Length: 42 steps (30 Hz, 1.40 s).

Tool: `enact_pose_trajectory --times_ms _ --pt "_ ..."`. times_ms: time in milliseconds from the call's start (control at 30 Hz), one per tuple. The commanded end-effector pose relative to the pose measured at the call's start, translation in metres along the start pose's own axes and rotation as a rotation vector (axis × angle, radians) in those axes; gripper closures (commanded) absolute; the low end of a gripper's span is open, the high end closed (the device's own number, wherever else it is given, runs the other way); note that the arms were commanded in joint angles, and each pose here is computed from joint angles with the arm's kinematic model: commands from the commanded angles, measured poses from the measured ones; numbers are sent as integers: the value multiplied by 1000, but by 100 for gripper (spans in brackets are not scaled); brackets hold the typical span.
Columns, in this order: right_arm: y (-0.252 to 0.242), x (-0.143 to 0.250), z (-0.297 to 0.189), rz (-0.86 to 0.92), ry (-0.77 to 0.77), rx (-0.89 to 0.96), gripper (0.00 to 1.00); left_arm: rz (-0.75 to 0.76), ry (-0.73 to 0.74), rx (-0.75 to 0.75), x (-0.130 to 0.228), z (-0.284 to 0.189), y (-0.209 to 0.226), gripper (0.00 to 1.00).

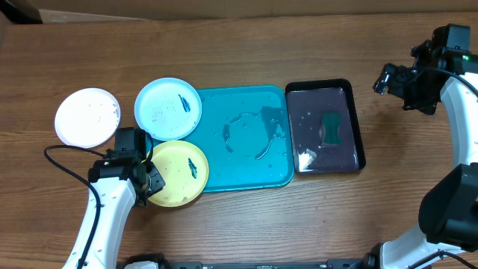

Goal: Clean dirty plates on tray and stack at the side
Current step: 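Grip the yellow plate rim with the left gripper, then slide the yellow plate to the center of the teal tray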

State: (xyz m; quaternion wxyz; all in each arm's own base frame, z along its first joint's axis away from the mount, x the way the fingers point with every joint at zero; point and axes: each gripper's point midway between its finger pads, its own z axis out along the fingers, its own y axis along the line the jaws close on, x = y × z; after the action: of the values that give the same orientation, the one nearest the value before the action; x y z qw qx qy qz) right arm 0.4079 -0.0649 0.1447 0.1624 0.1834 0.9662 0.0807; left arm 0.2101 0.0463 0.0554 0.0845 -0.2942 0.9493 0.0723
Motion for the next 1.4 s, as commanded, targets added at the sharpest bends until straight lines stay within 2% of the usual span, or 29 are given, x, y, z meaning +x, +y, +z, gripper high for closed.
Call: enact_pose_trajectory --times_ms 0,400,433,533,700,967,1233,1367 --pt "0 -3 -2 1 -12 -3 0 -21 -15 -48 -4 5 8 61" --pt "0 -3 -2 1 -12 -3 0 2 62 -95 -1 33 4 66" --pt "0 -3 -2 1 -12 -3 0 2 65 -89 -1 34 3 70" --pt "0 -3 -2 1 -12 -3 0 2 82 -60 2 35 -3 96" --pt "0 -3 -2 1 -12 -3 0 53 135 30 11 34 -17 96" --pt "0 -3 -2 1 -12 -3 0 145 285 308 41 20 -60 96" --pt "0 -3 -2 1 -12 -3 0 139 330 344 49 16 -64 96" --pt "0 -3 -2 1 -12 -3 0 137 319 447 45 10 -83 96"
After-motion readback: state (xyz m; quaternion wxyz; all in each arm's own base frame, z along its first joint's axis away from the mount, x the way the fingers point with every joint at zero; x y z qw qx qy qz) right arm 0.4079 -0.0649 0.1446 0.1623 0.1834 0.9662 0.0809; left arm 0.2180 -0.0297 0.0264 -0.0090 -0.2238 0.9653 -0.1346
